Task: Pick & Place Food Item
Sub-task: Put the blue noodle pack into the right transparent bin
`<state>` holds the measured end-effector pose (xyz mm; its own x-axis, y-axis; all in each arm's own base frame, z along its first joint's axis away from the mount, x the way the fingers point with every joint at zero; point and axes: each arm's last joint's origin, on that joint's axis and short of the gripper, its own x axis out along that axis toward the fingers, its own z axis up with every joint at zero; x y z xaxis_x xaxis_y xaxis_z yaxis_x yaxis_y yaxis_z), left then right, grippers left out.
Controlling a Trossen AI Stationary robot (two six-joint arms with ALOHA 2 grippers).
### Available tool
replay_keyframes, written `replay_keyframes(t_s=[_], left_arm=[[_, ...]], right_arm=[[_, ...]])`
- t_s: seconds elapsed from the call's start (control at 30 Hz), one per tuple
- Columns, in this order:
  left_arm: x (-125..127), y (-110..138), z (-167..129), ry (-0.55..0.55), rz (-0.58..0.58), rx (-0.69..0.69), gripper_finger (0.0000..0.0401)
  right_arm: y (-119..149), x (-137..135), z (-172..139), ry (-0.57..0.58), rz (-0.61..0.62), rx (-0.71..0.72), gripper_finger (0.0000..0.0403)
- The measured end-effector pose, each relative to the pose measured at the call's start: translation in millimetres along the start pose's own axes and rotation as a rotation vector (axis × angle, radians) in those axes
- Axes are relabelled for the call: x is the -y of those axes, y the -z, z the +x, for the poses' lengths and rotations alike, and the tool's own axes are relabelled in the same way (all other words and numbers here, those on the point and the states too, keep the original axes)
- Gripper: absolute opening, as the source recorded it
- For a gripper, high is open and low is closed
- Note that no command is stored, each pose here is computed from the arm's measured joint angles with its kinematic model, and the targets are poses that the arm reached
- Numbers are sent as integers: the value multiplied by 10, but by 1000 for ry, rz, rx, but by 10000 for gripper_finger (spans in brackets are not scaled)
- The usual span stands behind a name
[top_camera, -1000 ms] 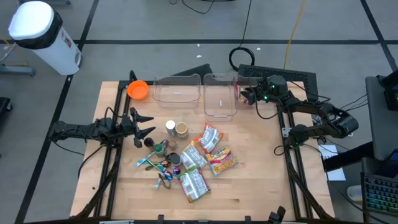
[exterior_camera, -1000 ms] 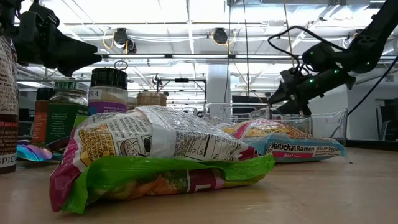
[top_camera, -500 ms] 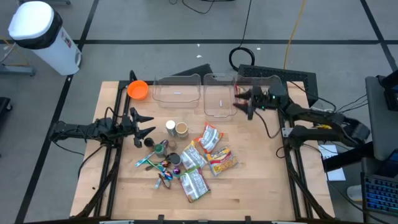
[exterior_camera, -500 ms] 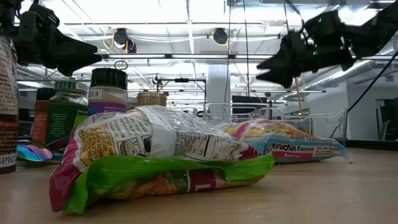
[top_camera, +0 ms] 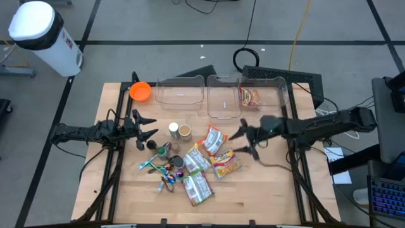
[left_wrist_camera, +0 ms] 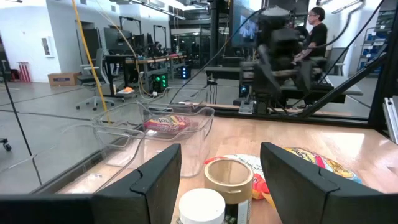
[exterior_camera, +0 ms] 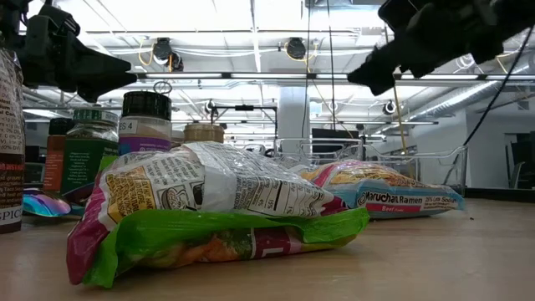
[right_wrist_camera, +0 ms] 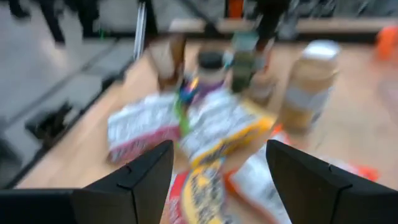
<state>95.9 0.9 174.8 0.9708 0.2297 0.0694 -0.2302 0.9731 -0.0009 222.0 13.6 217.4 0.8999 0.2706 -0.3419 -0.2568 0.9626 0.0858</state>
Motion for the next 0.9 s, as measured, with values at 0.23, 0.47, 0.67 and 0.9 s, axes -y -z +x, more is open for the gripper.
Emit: replay_keyframes(t_s=[0.23,0.47,0.67,0.9], left_arm=[[0,-1,0,0,0,0,228],[0,-1,0,0,0,0,228],[0,-1,0,0,0,0,228],[0,-1,0,0,0,0,228]], right_arm=[[212,-134,311,0,-61,-201,249],[420,-129,532,-17,-61,-279,247],[511,-113,621,-19,-57,-302,225],[597,-102,676,-21,-51,-338,189]])
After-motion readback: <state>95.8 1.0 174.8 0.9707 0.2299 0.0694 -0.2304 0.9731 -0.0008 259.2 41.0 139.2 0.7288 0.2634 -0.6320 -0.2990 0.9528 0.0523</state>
